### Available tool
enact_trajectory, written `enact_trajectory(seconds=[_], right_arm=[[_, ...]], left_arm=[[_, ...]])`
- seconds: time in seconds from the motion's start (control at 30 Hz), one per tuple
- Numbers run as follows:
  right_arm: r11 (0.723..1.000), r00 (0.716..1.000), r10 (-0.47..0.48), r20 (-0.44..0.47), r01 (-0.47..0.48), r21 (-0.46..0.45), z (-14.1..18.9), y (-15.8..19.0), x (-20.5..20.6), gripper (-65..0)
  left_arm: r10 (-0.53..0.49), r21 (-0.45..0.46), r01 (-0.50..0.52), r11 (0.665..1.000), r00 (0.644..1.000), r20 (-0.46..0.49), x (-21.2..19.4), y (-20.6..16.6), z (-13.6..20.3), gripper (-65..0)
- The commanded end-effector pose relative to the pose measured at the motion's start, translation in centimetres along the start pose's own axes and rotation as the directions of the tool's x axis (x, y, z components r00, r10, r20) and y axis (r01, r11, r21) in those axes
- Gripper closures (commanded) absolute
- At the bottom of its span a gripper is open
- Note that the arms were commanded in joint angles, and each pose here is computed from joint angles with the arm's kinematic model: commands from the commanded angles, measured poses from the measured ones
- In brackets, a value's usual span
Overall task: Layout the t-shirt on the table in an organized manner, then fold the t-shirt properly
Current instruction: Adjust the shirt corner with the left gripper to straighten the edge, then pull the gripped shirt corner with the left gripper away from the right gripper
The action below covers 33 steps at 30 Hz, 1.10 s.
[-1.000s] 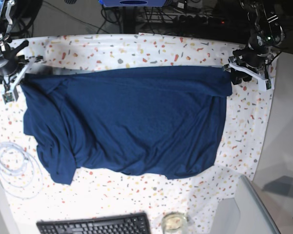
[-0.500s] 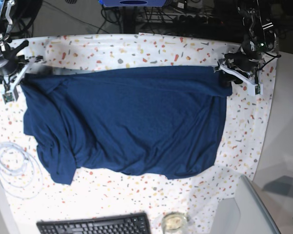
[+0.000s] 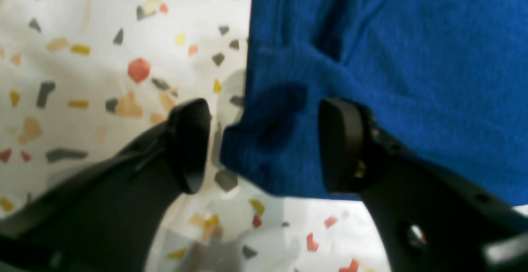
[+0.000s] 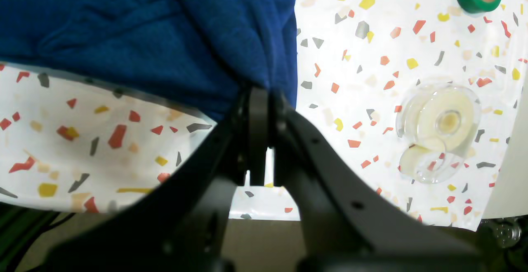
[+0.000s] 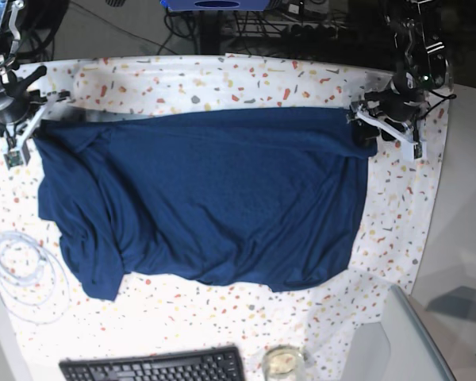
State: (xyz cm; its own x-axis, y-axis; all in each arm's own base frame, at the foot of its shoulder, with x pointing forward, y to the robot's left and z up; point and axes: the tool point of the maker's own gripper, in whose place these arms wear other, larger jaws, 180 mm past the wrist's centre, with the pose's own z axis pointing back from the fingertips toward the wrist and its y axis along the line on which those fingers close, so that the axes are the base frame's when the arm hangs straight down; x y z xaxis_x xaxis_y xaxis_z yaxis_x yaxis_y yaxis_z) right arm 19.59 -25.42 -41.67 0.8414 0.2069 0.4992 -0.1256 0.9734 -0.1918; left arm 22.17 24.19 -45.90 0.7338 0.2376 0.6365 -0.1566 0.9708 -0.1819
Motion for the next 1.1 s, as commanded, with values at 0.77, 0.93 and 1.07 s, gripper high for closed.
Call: enact_trajectory(seconds=[0.77, 0.93, 1.07], right_arm=[[1.000, 0.999, 0.012, 0.039, -0.011, -0.019, 0.3, -0.7, 1.3, 0.0], [1.000, 0.999, 0.012, 0.037, -0.011, -0.018, 0.4, -0.7, 1.2, 0.0], [1.000, 0.999, 0.009, 0.034, -0.008, -0.024, 0.5, -0.9, 1.0, 0.0]], left_arm=[[-0.054, -0.002, 0.054, 0.999, 0.998, -0.019, -0.7, -0.2, 3.2, 0.0], [-0.072, -0.006, 0.071, 0.997, 0.991, -0.111, -2.2, -0.5, 4.1, 0.0], [-0.074, -0.007, 0.073, 0.997, 0.988, -0.137, -3.3, -0.5, 4.7, 0.0]])
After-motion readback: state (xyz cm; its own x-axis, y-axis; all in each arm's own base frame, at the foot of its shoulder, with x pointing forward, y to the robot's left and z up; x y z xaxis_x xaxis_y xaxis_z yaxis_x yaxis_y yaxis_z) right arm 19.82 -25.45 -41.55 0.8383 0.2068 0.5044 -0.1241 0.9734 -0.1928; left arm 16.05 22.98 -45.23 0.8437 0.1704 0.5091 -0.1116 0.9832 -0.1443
